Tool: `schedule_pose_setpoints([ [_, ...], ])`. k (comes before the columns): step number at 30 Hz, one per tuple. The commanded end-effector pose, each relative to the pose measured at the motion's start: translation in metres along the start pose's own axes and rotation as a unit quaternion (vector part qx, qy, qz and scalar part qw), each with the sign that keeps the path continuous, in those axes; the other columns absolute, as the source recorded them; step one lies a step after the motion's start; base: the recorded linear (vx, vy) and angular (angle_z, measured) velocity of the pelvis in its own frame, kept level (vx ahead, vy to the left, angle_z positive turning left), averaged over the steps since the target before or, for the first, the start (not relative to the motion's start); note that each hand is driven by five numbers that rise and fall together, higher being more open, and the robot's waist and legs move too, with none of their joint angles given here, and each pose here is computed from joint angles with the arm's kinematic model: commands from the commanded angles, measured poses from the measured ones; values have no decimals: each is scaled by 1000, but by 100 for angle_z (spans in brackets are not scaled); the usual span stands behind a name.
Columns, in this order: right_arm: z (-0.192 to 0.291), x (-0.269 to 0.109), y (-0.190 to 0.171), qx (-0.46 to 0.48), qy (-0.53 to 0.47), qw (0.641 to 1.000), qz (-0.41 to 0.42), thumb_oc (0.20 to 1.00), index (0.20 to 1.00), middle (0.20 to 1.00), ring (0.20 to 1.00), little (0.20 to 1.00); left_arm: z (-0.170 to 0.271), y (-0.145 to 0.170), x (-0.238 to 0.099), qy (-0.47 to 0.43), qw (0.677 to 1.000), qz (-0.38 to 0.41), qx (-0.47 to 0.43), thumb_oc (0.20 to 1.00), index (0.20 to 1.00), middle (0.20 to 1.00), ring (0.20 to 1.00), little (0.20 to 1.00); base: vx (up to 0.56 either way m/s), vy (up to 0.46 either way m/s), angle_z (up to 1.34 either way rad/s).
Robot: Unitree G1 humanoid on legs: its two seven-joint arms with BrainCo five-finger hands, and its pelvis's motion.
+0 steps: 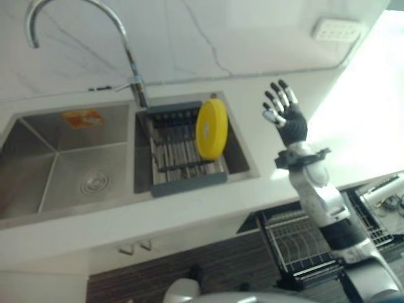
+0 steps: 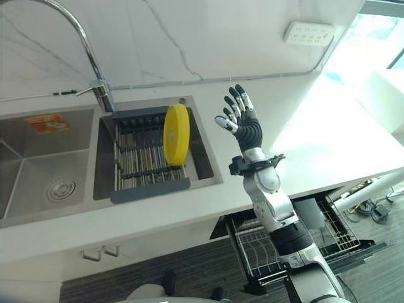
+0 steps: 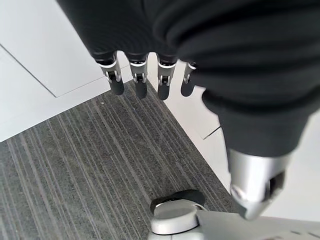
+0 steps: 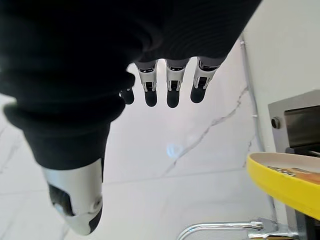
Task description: Place the dishes in the dishwasher.
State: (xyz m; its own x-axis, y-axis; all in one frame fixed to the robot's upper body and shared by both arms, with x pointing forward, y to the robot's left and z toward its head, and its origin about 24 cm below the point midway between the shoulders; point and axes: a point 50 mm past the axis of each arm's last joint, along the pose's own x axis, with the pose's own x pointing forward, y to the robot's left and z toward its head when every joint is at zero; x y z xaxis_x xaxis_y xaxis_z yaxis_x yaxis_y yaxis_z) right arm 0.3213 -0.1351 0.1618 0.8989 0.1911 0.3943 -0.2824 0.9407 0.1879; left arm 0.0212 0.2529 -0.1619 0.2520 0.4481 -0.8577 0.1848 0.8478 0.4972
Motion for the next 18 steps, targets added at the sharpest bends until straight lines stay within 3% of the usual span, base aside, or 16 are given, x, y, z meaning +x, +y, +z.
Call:
schedule_pose_setpoints([
  [1,26,12,12,3,-58,998,20,1000,1000,1000,1000,1000,0,11,4,5,999,15,47,1000,1000,1000,1000,1000,36,8,15],
  [18,3,24,11,-5,-13,1000,-18,1000,1000,1000,1000,1000,-1,14,4,-4,999,7,42,1000,1000,1000,1000,1000,34,10,7],
])
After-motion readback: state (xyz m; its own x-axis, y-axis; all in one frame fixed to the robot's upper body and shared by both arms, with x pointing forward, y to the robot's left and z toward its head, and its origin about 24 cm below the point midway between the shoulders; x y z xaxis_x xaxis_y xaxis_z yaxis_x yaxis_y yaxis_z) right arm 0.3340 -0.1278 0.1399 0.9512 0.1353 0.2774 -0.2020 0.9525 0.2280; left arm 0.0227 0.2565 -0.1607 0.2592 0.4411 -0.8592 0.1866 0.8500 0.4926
